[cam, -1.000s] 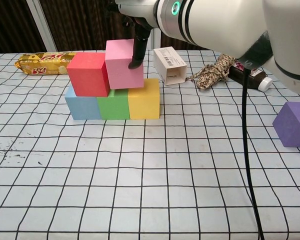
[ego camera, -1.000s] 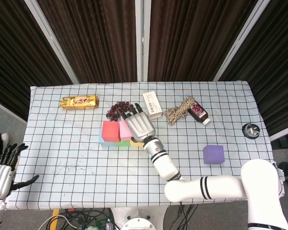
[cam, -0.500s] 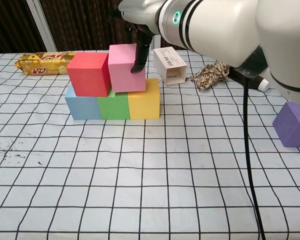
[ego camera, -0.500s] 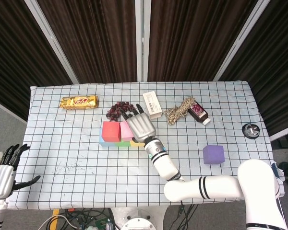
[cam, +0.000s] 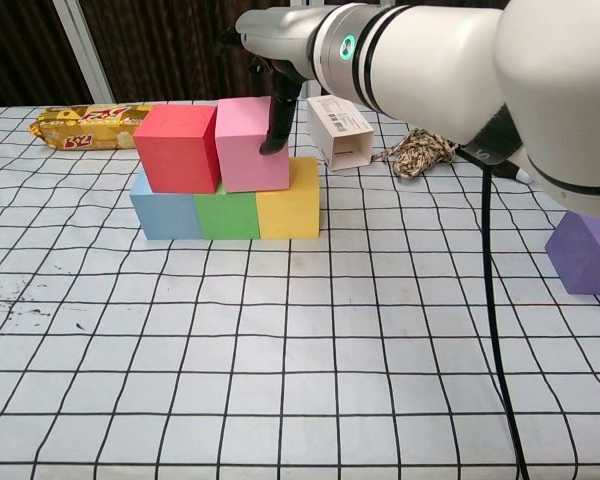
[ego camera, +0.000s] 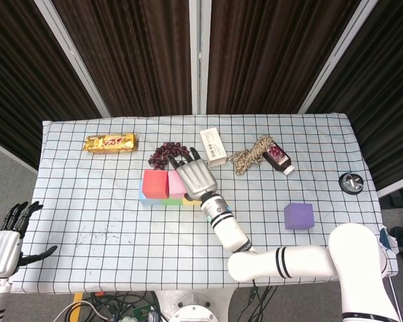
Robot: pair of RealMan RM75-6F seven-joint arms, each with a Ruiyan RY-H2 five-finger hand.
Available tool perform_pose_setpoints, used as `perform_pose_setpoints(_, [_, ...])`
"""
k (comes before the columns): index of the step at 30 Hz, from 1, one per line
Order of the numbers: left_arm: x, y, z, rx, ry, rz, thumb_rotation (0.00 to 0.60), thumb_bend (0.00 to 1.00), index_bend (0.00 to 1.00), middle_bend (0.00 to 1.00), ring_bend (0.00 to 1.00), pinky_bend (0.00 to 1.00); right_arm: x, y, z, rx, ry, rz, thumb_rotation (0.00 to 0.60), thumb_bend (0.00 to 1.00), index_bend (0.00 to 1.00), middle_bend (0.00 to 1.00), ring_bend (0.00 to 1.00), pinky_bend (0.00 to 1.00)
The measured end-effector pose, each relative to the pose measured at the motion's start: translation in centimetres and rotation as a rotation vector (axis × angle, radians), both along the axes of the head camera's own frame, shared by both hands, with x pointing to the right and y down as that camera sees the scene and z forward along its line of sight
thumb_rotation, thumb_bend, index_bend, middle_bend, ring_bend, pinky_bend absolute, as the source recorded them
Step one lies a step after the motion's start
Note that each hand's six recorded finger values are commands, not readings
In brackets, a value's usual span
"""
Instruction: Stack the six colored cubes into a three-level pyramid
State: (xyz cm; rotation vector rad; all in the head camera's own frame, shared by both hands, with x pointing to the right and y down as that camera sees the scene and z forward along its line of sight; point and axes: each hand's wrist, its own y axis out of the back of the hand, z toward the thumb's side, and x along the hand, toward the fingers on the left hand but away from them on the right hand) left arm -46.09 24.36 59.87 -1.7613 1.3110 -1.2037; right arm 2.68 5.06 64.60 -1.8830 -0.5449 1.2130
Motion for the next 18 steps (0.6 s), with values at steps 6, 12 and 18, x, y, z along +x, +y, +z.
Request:
perform_pose_setpoints(6, [-0.14, 0.03, 0.10, -0.004, 0.003, -0.004, 0.600, 0.00, 0.05, 0.15, 0.05, 0.02, -0.26, 0.06, 0.11, -0.007, 0.000, 0.002, 0.600, 0.18, 0.00, 0.63, 0.15, 0.00])
perform_pose_setpoints(12, [-0.26, 0.06, 0.21, -0.009, 0.007, -0.007, 0.600, 0.00, 0.05, 0.15, 0.05, 0.02, -0.43, 0.10, 0.23, -0.009, 0.006, 0.003, 0.600, 0.18, 0.00, 0.63, 0.15, 0.00])
perform_pose_setpoints(18, [-0.34, 0.07, 0.24, -0.011, 0.012, -0.010, 0.600, 0.00, 0.05, 0.15, 0.05, 0.02, -0.55, 0.03, 0.27, -0.013, 0.007, 0.012, 0.600, 0.18, 0.00, 0.63, 0.15, 0.00])
